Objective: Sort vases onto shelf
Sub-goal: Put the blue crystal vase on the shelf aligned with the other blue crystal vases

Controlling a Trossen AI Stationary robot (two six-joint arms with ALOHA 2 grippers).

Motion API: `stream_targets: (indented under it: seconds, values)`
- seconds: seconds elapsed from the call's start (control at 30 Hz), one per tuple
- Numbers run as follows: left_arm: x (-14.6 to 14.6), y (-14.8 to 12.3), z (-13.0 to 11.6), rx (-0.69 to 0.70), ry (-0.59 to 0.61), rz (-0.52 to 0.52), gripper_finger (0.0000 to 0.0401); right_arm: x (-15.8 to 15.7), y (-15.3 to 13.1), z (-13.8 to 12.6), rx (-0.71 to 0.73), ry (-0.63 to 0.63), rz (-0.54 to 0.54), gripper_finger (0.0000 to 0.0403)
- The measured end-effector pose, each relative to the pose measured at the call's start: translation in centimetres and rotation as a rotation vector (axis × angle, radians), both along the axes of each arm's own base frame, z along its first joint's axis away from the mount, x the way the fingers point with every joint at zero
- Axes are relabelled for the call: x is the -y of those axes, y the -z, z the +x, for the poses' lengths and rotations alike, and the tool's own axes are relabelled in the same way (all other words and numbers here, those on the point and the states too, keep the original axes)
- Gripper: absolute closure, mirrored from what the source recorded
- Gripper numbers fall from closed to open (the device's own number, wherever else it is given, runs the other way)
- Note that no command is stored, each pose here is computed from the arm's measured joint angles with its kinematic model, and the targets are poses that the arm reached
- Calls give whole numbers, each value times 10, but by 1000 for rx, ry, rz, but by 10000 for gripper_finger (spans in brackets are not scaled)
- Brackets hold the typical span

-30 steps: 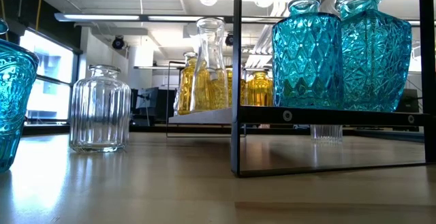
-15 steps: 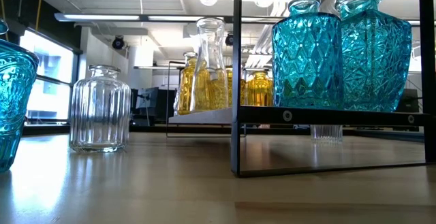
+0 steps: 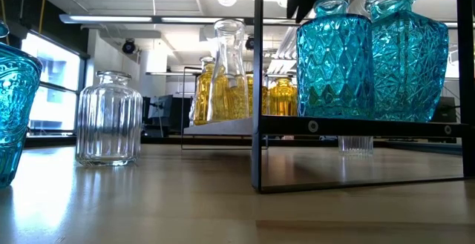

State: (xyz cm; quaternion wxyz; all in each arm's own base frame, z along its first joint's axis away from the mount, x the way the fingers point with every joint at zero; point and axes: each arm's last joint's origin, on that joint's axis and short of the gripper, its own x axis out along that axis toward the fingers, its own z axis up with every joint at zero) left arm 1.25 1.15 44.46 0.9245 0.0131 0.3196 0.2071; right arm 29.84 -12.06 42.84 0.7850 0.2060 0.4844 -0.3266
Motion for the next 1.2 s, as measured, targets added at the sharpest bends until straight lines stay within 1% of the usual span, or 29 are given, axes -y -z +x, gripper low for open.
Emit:
stream_targets:
  seconds: [0.13, 0.27, 0.4, 0.5, 0.67, 0.8, 0.9, 0.97, 1.07, 1.2]
  values:
    - [0, 17, -22, 42, -20, -25, 401, 11, 0, -5, 0, 38, 0, 258]
    - [-1, 35, -36, 71, -47, -61, 401, 27, -1, -14, 7, 97, 8, 258]
    - [0, 51, -43, 84, -41, -116, 401, 35, 1, -16, 37, 146, 65, 258]
    - [1, 62, -43, 67, -16, -145, 401, 25, 1, -9, 83, 146, 138, 258]
    - [2, 79, -37, 22, -7, -154, 401, -19, -3, 18, 183, 66, 157, 258]
    - [2, 88, -27, -2, 2, -152, 401, -66, -15, 46, 391, -53, 160, 258]
    - [3, 94, -20, -24, 42, -144, 401, -103, -28, 62, 569, -145, 137, 258]
    - [3, 95, -15, -20, 56, -134, 401, -124, -35, 67, 647, -167, 88, 258]
    - [3, 97, -12, -17, 70, -118, 401, -153, -40, 67, 703, -161, 8, 258]
    - [3, 97, -9, 0, 77, -112, 401, -189, -42, 68, 754, -240, 28, 258]
